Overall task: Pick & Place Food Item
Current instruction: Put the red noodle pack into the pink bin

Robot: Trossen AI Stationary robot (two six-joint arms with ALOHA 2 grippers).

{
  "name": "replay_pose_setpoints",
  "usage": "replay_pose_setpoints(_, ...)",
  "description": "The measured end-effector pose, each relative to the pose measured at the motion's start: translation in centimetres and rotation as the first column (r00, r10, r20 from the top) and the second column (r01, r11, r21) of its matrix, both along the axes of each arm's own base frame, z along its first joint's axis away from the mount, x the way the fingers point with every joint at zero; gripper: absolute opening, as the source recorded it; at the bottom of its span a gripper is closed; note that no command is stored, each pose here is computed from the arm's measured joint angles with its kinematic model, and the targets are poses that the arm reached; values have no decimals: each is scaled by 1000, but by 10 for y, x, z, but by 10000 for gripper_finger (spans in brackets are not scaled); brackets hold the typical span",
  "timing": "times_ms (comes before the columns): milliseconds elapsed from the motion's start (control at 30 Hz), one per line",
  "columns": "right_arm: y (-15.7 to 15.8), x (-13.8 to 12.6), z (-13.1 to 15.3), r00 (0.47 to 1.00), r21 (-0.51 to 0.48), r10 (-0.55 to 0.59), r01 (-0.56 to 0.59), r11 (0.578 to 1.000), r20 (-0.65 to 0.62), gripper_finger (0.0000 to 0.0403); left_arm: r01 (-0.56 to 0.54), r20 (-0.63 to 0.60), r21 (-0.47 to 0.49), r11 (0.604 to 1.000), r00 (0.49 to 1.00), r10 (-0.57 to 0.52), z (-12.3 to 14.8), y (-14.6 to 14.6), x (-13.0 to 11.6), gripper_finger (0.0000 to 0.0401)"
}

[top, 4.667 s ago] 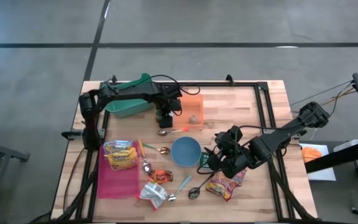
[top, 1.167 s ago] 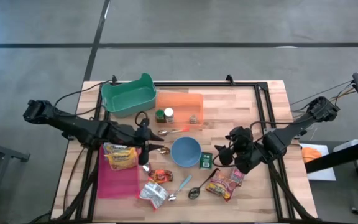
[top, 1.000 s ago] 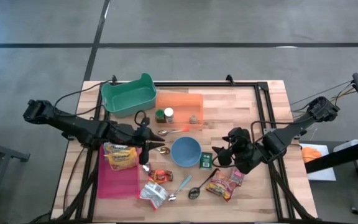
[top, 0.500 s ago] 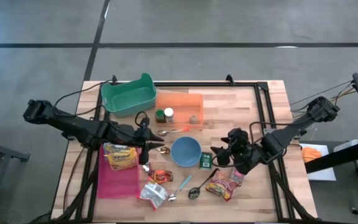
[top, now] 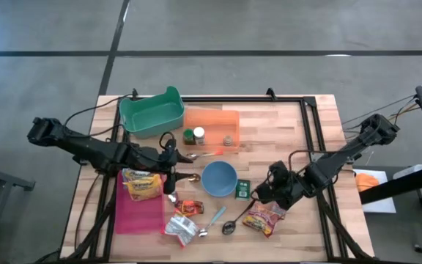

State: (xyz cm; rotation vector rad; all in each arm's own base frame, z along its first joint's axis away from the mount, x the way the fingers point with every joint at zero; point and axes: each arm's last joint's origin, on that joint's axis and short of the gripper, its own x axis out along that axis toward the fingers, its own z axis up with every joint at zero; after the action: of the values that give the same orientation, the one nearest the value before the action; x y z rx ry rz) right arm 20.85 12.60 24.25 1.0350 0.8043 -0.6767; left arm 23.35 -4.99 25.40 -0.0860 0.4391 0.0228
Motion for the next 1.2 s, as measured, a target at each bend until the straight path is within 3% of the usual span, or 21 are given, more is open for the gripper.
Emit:
replay_pose_setpoints(200, 22, -4, -16, 991, 100, 39, -27, 995, -127, 354, -11, -30, -14, 1000, 999, 10, -3, 0, -1, 253)
replay_pose_setpoints(533, 66, -24, -2, 987, 174, 111, -89, 981, -116, 354, -21, -54, -27, 999, 998, 19, -5, 1, -2, 253)
replay_pose_setpoints(700, 77, -34, -14, 983, 132, 108, -89, 987, -150, 354, -21, -54, -27, 999, 998, 19, -5, 1, -2, 253)
replay_pose_setpoints(1067, 85, -27, -40, 960, 30, 170, -167, 985, -225, 354, -21, -54, -27, 999, 998, 19, -5, 1, -2, 253)
replay_pose_setpoints(1200, 85, -26, -41, 960, 27, 172, -171, 985, -220, 332, -21, -54, -27, 999, 998, 19, -5, 1, -2, 254)
